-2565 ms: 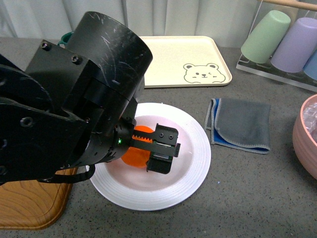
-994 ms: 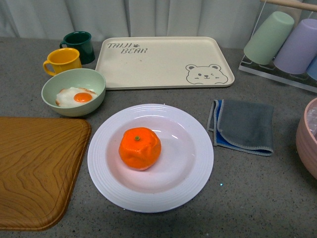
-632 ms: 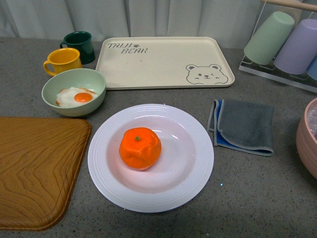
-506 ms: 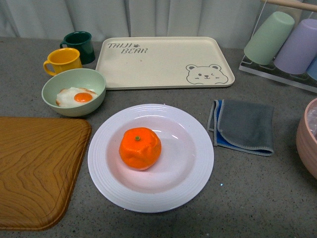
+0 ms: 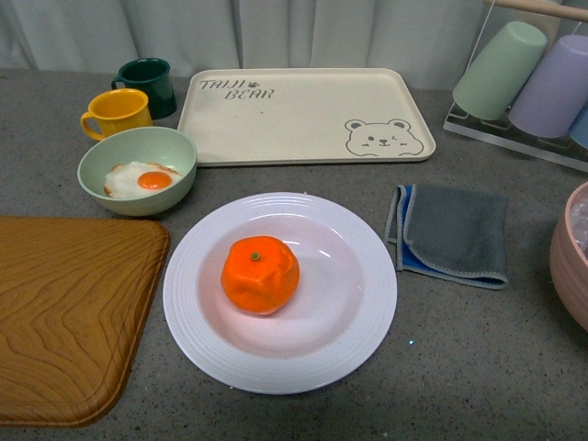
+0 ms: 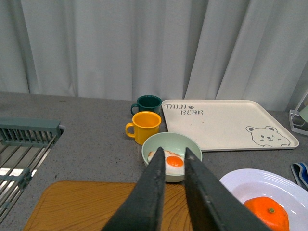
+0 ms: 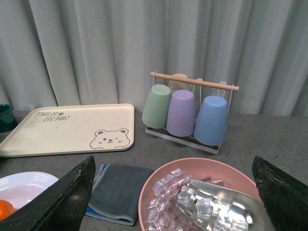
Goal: Place orange and plate with both arms
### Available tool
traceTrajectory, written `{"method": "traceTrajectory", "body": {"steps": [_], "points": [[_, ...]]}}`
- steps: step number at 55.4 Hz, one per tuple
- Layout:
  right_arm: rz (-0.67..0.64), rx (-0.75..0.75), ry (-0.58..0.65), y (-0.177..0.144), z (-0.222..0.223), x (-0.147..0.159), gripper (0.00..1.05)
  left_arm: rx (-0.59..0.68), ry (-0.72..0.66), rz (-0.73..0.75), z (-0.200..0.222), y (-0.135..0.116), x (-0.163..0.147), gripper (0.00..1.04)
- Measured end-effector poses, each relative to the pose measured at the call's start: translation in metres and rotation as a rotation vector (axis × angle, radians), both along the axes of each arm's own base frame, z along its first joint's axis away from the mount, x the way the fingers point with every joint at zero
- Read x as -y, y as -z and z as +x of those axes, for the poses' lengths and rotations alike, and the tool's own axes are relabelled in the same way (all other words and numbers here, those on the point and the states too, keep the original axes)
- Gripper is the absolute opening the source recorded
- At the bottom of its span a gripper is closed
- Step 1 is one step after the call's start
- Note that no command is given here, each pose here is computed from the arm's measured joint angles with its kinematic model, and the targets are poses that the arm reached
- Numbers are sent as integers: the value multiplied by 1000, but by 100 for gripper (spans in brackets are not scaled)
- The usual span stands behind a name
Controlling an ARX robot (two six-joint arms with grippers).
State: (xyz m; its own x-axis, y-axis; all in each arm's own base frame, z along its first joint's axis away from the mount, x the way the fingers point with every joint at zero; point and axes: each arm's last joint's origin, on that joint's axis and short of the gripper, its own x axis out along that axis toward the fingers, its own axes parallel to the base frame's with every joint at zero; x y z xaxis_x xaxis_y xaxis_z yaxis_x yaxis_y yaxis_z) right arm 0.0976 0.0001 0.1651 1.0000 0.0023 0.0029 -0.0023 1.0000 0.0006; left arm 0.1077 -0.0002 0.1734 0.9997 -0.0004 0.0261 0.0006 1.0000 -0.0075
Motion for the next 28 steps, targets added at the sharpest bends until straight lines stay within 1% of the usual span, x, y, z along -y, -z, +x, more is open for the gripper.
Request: {"method": "traceTrajectory", "body": {"steps": [5, 8, 12, 13, 15, 19, 21, 23, 26, 28], "points": [[0, 0, 0, 0, 0, 0, 95, 1, 0, 0, 0, 0, 0, 38], [-4, -5, -3, 0, 0, 0, 95, 1, 0, 0, 0, 0, 0, 49], [-87, -87, -39, 0, 4, -2, 95, 1, 0, 0, 0, 0, 0, 60], [-116, -105, -52, -2, 7, -3, 95, 1, 0, 0, 0, 0, 0, 64], [-156, -137, -116, -8, 21, -9, 95, 2, 0, 0, 0, 0, 0, 74], [-147, -187, -208, -17, 52, -22, 95, 2, 0, 0, 0, 0, 0, 92], [-131, -228, -245, -17, 65, -28, 95, 2, 0, 0, 0, 0, 0, 99], [-114, -277, -274, -15, 75, -33, 95, 2, 0, 2, 0, 0, 0, 100], [-81, -367, -314, -8, 90, -40, 95, 2, 0, 2, 0, 0, 0, 97], [-35, -442, -342, -1, 100, -45, 95, 1, 0, 3, 0, 0, 0, 97]]}}
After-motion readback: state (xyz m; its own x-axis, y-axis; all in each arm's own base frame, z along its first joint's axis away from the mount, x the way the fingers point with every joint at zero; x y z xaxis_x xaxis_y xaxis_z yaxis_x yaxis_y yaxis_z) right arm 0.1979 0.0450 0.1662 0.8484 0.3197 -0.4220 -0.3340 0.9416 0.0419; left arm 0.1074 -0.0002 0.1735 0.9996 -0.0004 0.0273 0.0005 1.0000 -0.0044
